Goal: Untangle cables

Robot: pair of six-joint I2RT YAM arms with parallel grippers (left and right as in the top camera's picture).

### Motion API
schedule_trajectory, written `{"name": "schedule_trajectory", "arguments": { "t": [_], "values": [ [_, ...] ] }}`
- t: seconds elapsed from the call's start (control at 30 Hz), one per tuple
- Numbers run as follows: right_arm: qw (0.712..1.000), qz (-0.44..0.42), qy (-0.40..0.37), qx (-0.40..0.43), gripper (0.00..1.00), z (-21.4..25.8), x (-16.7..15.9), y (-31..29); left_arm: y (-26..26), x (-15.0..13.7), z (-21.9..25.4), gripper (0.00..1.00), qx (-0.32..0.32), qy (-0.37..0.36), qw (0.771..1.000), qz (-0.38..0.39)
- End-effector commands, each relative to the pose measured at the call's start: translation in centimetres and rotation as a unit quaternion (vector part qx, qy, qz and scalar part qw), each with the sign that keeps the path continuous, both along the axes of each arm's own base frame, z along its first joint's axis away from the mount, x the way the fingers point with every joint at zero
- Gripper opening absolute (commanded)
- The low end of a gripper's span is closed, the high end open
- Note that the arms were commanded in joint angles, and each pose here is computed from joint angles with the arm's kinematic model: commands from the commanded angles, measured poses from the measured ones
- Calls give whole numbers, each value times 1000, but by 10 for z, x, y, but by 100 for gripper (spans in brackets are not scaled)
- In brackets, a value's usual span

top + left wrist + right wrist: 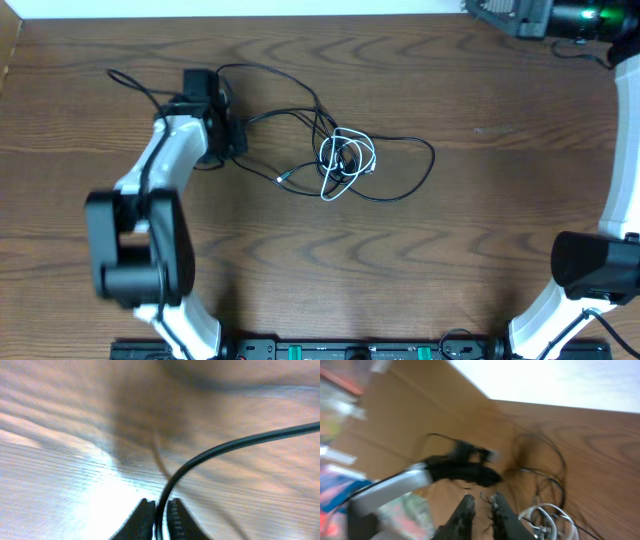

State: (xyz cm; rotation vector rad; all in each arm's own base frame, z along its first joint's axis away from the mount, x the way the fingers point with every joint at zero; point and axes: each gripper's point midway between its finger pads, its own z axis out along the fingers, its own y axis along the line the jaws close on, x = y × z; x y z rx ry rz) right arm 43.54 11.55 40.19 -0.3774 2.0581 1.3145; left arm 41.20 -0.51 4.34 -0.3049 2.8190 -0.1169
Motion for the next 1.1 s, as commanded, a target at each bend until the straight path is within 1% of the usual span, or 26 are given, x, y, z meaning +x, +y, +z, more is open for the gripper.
{"name": "schedule_trajectory", "arguments": {
  "t": [0.0,0.03,0.1,0.13,0.17,0.3,0.43,0.53,0.6,0.8,1.07],
  "values": [
    [994,-45,-21,-98,21,-19,7,-1,-15,7,87,24,-5,-108,994,-28],
    [990,-61,-7,-127,26,-30,9,-1,-24,4,110,31,-6,-135,990,-39],
    [985,-77,4,-154,34,-39,11,-4,-37,0,131,37,-9,-161,985,-54],
    [981,-89,11,-172,40,-45,12,-7,-45,-3,139,40,-11,-171,983,-64],
    [978,-97,17,-184,43,-49,13,-10,-53,-5,144,41,-13,-175,982,-73],
    [967,-123,38,-221,50,-62,12,-22,-85,-13,140,45,-23,-166,979,-113],
    [959,-137,52,-241,56,-69,11,-30,-112,-17,123,53,-27,-146,978,-146],
    [957,-139,58,-247,58,-72,10,-32,-128,-16,104,60,-27,-128,978,-163],
    [956,-141,59,-250,59,-73,10,-33,-138,-12,89,62,-27,-118,977,-174],
    [955,-140,64,-252,61,-75,8,-33,-163,1,50,63,-28,-106,975,-195],
    [955,-139,69,-253,63,-77,6,-33,-176,16,5,62,-32,-93,974,-202]
  ]
}}
